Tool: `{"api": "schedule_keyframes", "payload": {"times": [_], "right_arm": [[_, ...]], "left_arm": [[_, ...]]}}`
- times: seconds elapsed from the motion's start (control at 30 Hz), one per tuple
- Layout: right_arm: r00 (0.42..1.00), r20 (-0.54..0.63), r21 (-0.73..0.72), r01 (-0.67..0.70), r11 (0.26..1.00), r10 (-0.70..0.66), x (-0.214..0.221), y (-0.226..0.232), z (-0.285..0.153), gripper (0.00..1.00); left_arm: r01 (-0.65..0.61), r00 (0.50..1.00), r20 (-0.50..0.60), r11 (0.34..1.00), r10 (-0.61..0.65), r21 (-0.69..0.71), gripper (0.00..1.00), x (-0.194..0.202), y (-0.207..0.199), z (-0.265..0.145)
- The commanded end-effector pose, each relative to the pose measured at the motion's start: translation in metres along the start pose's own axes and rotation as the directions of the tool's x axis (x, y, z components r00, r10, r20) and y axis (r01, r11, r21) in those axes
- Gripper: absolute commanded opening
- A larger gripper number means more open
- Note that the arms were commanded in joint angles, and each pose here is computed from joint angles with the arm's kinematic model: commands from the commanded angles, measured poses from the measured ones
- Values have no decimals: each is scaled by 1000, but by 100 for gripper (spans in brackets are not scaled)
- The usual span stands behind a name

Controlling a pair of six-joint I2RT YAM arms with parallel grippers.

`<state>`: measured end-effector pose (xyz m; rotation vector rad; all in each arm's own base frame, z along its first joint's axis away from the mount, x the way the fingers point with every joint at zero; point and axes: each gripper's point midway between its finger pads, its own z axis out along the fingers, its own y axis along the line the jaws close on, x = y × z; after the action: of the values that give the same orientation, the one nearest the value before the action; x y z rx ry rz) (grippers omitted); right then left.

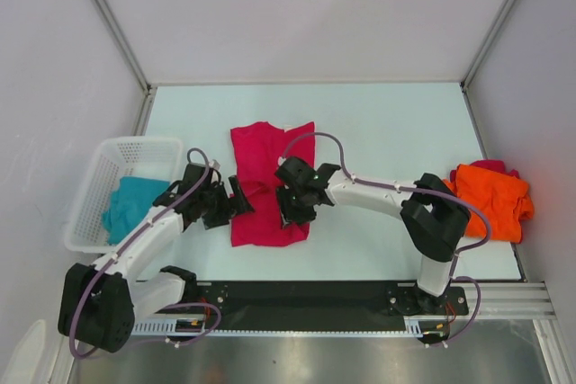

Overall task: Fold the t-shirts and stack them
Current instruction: Fold the folded rectangular tshirt in 1/3 of the way

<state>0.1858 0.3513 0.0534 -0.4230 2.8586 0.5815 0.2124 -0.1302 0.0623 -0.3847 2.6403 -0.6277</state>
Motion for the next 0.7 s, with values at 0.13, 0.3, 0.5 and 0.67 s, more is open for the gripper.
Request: {"api": "schedule_keyframes", "payload": {"times": [0.13, 0.3, 0.5, 0.67], "right_arm": [[995, 91, -3, 47, 999, -47, -27, 31, -28, 47], [996, 72, -1, 58, 998, -58, -15, 44, -27, 46], [987, 118, 38, 105, 994, -109, -13, 68, -50, 46], [983, 143, 13, 115, 993, -116, -13, 85, -66, 46]], "left_arm": [[-14, 998, 66, 1000, 13, 17, 94, -7, -4, -17], [-18, 998, 68, 999, 16, 27, 94, -3, -2, -17], [-20, 998, 65, 999, 18, 43, 95, 0, -4, -19], [-23, 998, 66, 998, 19, 54, 94, 0, -6, -20]]}}
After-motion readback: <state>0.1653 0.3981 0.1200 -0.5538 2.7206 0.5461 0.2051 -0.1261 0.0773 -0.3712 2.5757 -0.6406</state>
